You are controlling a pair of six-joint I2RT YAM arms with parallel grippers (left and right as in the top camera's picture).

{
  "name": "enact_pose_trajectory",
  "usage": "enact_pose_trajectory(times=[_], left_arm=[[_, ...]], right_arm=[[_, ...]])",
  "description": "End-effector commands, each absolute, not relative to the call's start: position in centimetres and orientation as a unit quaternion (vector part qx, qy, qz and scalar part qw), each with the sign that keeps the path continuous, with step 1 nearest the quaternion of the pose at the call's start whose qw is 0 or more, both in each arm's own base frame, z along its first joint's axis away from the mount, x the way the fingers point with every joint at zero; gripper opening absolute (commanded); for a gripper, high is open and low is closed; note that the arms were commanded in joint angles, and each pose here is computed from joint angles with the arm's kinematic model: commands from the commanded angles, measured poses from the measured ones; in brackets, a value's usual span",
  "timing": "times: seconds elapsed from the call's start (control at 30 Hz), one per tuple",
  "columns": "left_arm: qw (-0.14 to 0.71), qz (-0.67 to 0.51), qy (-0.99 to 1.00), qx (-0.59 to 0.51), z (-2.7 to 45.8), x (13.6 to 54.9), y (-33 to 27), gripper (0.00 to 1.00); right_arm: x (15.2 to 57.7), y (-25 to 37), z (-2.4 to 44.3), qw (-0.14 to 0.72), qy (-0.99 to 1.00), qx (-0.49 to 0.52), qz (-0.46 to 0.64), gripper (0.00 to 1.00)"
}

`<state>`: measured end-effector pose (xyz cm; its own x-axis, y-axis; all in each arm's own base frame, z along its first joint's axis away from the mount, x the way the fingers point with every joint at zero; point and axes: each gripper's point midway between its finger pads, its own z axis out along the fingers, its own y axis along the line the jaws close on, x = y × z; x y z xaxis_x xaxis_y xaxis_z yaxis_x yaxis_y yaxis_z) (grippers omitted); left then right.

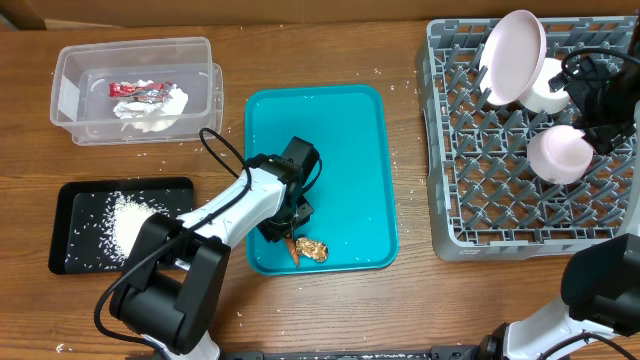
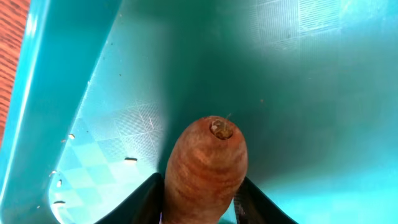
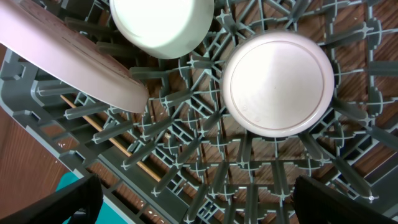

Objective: Sort waste into correct bins and load items into the dishwasher
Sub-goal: 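Reach the left gripper to the orange carrot piece and grasp it, then carry the carrot with the left gripper and drop it on the black tray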

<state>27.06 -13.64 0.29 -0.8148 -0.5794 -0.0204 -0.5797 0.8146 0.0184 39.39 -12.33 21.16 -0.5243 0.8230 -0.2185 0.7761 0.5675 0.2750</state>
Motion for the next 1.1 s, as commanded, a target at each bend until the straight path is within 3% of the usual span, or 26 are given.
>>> enact_pose_trajectory(times=[0.0,0.1,0.2,0.33,0.6,0.83,1.07], left_arm=[[-0.006,0.005,0.956,-0.294,0.2,26.5,-13.7,0.27],[-0.02,0.0,0.953,-0.301,0.5,26.4,-13.5,0.27],[-0.027,0.004,0.953,-0.301,1.2,26.6,-12.9,0.16],[-0.028,0.019,0.953,-0.303,2.7,27.4,-11.3,0.17],[0.022,0.115,0.895,-0.43,10.3,31.7,3.0,0.19],[0.019,0.118,0.8,-0.589,9.0,28.7,15.5,0.19],[0.022,0.111,0.775,-0.622,4.1,26.4,18.2,0.22]], right_arm=[[39.5,-12.4,22.6,0.184,0.866,0.459,0.075,1.0],[39.5,-12.4,22.6,0.184,0.866,0.459,0.075,1.0],[39.5,-12.4,22.6,0.184,0.866,0.459,0.075,1.0],[39.5,-12.4,22.6,0.184,0.866,0.459,0.075,1.0],[39.6,-12.4,22.6,0.184,0.866,0.458,0.075,1.0],[39.5,-12.4,22.6,0.184,0.866,0.459,0.075,1.0],[39.5,-12.4,22.6,0.184,0.866,0.459,0.075,1.0]])
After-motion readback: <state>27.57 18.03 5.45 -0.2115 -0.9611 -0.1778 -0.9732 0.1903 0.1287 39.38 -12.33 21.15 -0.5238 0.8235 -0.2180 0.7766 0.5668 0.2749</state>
